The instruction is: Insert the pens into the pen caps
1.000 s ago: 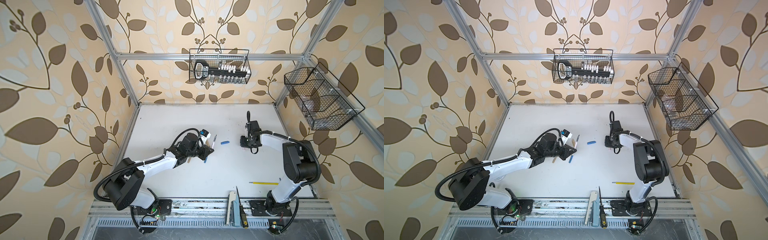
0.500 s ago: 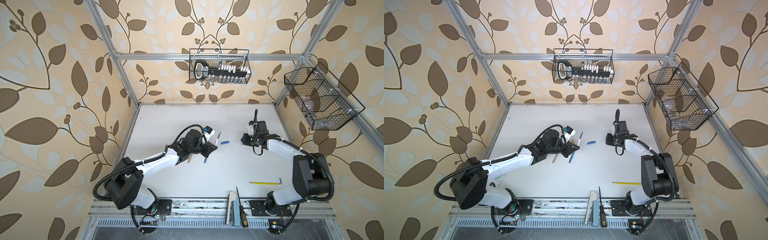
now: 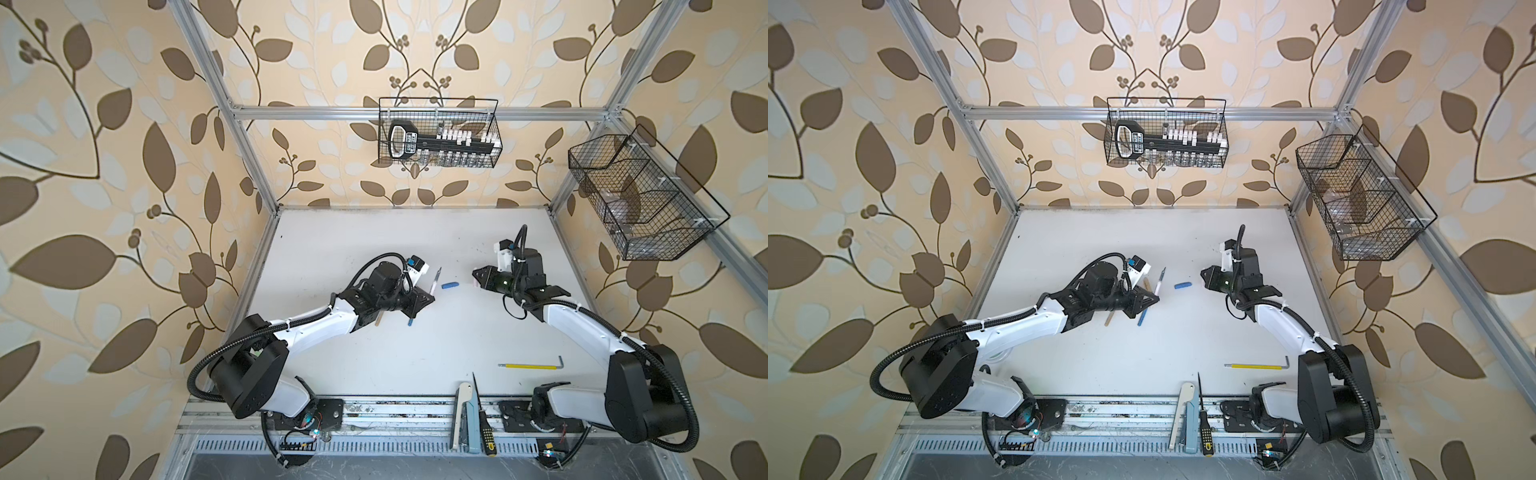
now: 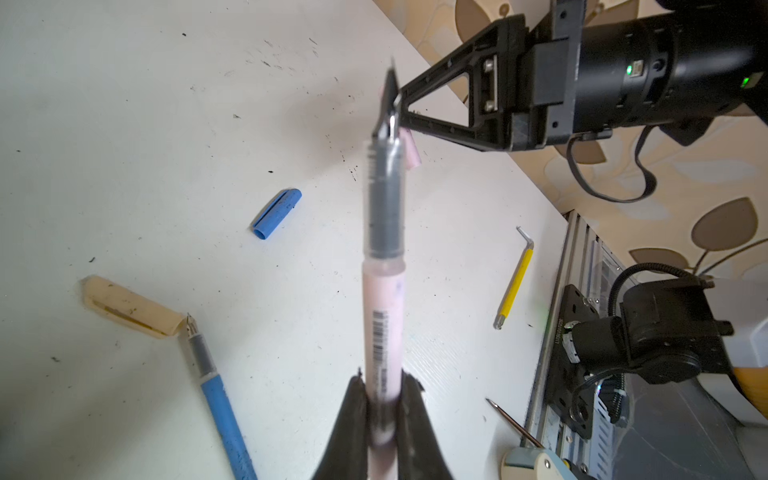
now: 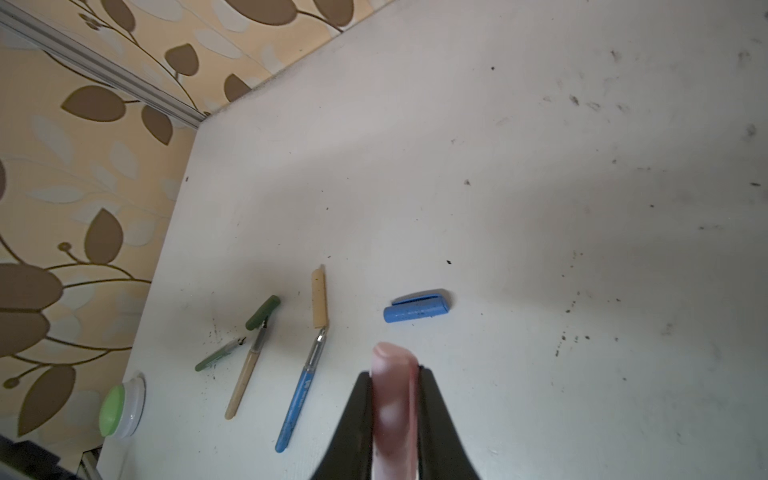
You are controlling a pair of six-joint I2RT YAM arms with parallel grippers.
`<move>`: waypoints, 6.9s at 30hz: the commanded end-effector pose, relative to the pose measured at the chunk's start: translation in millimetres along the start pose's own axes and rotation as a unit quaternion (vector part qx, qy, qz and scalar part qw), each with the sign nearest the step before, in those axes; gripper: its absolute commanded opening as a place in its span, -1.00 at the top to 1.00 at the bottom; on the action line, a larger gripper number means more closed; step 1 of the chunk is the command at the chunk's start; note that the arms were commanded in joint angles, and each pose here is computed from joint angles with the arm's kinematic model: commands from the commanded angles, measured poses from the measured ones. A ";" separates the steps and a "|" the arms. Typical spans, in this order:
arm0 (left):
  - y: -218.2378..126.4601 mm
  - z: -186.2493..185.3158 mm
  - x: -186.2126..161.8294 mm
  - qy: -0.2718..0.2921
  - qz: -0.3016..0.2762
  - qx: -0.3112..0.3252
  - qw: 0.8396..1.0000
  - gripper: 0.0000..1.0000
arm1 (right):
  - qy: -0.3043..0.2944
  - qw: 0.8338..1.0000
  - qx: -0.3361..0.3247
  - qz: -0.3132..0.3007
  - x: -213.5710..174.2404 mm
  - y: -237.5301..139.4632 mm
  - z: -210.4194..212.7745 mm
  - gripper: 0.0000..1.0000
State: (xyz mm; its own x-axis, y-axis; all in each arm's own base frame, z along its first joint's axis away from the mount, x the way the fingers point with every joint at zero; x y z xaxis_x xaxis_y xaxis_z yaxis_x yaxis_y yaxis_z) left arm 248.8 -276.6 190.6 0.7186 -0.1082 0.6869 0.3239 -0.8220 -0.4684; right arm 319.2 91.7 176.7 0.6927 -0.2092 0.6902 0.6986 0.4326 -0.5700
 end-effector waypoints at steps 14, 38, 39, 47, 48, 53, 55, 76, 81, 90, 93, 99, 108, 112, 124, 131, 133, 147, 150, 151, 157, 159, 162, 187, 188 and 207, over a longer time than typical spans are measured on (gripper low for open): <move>1.0 -19.6 1.9 0.013 -0.002 -0.051 0.999 1.00 | 0.030 0.989 0.123 -0.072 9.7 -13.7 51.4 0.67; 2.4 -29.6 0.0 0.020 0.006 -0.072 0.997 1.00 | 0.029 0.971 0.199 -0.132 28.7 -35.6 87.4 0.68; 2.4 -29.5 0.5 0.020 0.005 -0.072 0.997 1.00 | 0.029 0.971 0.199 -0.131 27.5 -35.3 88.2 0.68; 9.4 -25.6 -4.0 0.012 0.017 -0.072 0.997 1.00 | 0.026 0.966 0.214 -0.145 31.1 -44.4 96.4 0.68; 9.1 -26.6 -3.2 0.013 0.015 -0.073 0.997 1.00 | 0.027 0.965 0.215 -0.147 31.1 -45.3 96.7 0.68; 8.2 -27.3 -3.3 0.012 0.015 -0.075 0.997 1.00 | 0.025 0.966 0.213 -0.148 30.7 -47.7 97.4 0.68; 8.0 -27.2 -3.0 0.012 0.014 -0.075 0.997 1.00 | 0.025 0.966 0.211 -0.146 29.1 -47.2 97.2 0.67; -2.0 -36.5 2.8 0.017 -0.002 -0.090 0.996 1.00 | 0.022 0.968 0.203 -0.143 18.7 -39.4 98.5 0.67; -2.1 -36.8 2.8 0.017 -0.003 -0.092 0.996 1.00 | 0.024 0.967 0.206 -0.149 19.1 -38.8 98.4 0.67; -1.7 -37.6 2.8 0.017 -0.003 -0.094 0.995 1.00 | 0.023 0.962 0.219 -0.162 22.9 -41.9 102.8 0.67; -1.6 -37.6 2.3 0.017 -0.002 -0.094 0.995 1.00 | 0.024 0.962 0.218 -0.163 22.7 -41.1 102.1 0.67; -2.7 -39.1 3.9 0.018 -0.005 -0.095 0.995 1.00 | 0.024 0.963 0.219 -0.158 19.6 -38.9 102.2 0.68; -4.7 -41.0 4.9 0.018 -0.011 -0.098 0.995 1.00 | 0.026 0.965 0.212 -0.151 12.7 -34.9 98.1 0.68; -3.5 -39.9 4.5 0.017 -0.011 -0.096 0.995 1.00 | 0.027 0.965 0.212 -0.155 12.0 -38.3 97.8 0.68; -2.1 -38.8 3.2 0.017 -0.006 -0.094 0.995 1.00 | 0.020 0.960 0.213 -0.182 27.7 -49.6 99.3 0.68; -2.2 -38.0 2.5 0.018 -0.006 -0.092 0.996 1.00 | 0.013 0.959 0.212 -0.188 32.0 -57.9 100.0 0.68; -1.9 -38.0 2.5 0.019 -0.005 -0.092 0.996 1.00 | 0.012 0.959 0.212 -0.190 32.2 -60.6 100.1 0.68; -2.4 -38.5 2.4 0.020 -0.006 -0.091 0.996 1.00 | 0.005 0.959 0.210 -0.189 30.7 -63.0 100.4 0.67; -2.4 -38.5 2.5 0.020 -0.006 -0.091 0.996 1.00 | 0.000 0.962 0.200 -0.188 30.6 -64.6 98.8 0.67; -2.4 -38.5 2.4 0.019 -0.005 -0.091 0.996 1.00 | -0.002 0.963 0.195 -0.188 31.5 -66.0 98.3 0.67; -3.5 -38.0 2.0 0.022 -0.005 -0.088 0.996 1.00 | -0.018 0.983 0.101 -0.152 36.4 -69.4 81.1 0.67; -4.4 -38.0 1.8 0.023 -0.005 -0.086 0.996 1.00 | -0.015 0.988 0.069 -0.135 33.4 -67.5 71.4 0.67; -5.1 -37.8 1.1 0.024 -0.004 -0.084 0.996 1.00 | -0.006 0.995 0.030 -0.100 26.4 -61.3 55.1 0.66; -2.1 -34.6 -2.5 0.024 0.007 -0.079 0.997 1.00 | -0.020 0.965 -0.160 0.206 -49.0 19.5 -29.3 0.67; -2.1 -34.4 -2.6 0.024 0.007 -0.078 0.997 1.00 | -0.025 0.962 -0.166 0.217 -50.4 23.1 -30.9 0.66; -5.2 -35.1 -1.7 0.027 0.003 -0.074 0.997 1.00 | -0.061 0.951 -0.174 0.248 -48.0 50.5 -26.1 0.46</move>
State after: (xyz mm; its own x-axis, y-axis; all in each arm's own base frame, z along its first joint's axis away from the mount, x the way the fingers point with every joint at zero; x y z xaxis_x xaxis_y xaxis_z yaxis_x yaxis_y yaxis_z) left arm 230.0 -291.9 200.5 0.7193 -0.1410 0.6802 0.2192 -0.8831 -0.4149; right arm 320.8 97.1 88.6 0.9551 0.0419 0.2932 0.2864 0.1215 -0.9504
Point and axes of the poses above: each gripper's point midway between its finger pads, its own y axis out along the fingers, its own z axis along the line the jaws close on, x = y × z, the point moved 6 cm from there along -y, back along the fingers, and after that the axes turned 7 degrees about -y, right-handed, at the moved point
